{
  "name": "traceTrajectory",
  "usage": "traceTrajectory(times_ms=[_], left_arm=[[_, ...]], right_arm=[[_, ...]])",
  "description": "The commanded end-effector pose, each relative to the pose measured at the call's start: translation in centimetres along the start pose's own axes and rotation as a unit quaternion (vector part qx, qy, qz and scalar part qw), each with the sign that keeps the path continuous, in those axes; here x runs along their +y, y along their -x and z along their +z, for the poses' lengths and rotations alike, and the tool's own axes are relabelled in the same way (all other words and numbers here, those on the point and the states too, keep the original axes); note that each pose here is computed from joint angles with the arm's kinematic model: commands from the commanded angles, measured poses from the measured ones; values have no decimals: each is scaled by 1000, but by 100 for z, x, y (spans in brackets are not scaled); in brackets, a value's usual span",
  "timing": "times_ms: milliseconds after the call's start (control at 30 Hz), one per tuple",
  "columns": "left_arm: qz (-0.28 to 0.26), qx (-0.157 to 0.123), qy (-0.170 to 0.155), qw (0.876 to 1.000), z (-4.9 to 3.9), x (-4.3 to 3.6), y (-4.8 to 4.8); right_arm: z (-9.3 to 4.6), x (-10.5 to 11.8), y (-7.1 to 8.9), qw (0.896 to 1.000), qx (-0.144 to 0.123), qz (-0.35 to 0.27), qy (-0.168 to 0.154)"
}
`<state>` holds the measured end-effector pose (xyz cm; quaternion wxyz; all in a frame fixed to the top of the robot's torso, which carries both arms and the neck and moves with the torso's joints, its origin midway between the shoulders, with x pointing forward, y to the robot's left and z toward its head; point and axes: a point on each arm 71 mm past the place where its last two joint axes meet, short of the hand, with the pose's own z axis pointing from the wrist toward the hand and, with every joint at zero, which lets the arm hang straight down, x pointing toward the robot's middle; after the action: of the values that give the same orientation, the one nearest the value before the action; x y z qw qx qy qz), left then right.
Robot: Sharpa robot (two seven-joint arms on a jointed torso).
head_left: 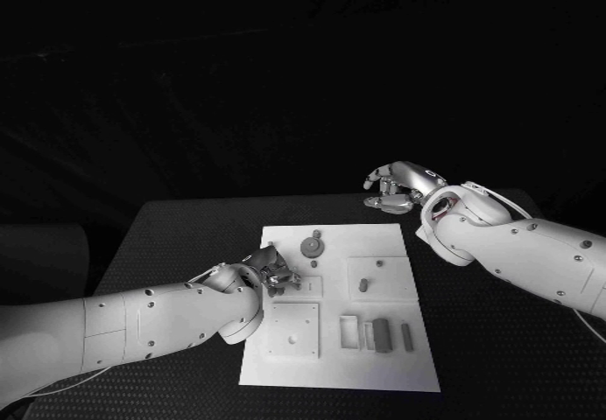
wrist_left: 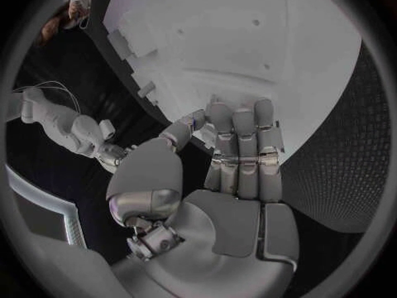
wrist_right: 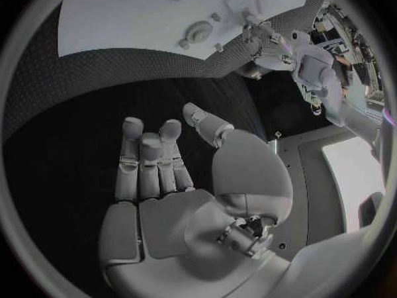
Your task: Assemble the parts on the task board
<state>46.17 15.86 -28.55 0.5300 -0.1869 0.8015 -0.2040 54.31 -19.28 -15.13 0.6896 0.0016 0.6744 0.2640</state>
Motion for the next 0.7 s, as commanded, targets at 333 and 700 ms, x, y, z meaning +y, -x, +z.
traceTrajectory(times_ms=[333, 700], left_arm=[[5, -5, -7, 1000, 6, -37, -46], [7, -4, -7, 1000, 12, -35, -48]], right_arm=[[1, 17, -4, 1000, 5, 1, 6], [2, 15, -7, 1000, 7, 1, 5]])
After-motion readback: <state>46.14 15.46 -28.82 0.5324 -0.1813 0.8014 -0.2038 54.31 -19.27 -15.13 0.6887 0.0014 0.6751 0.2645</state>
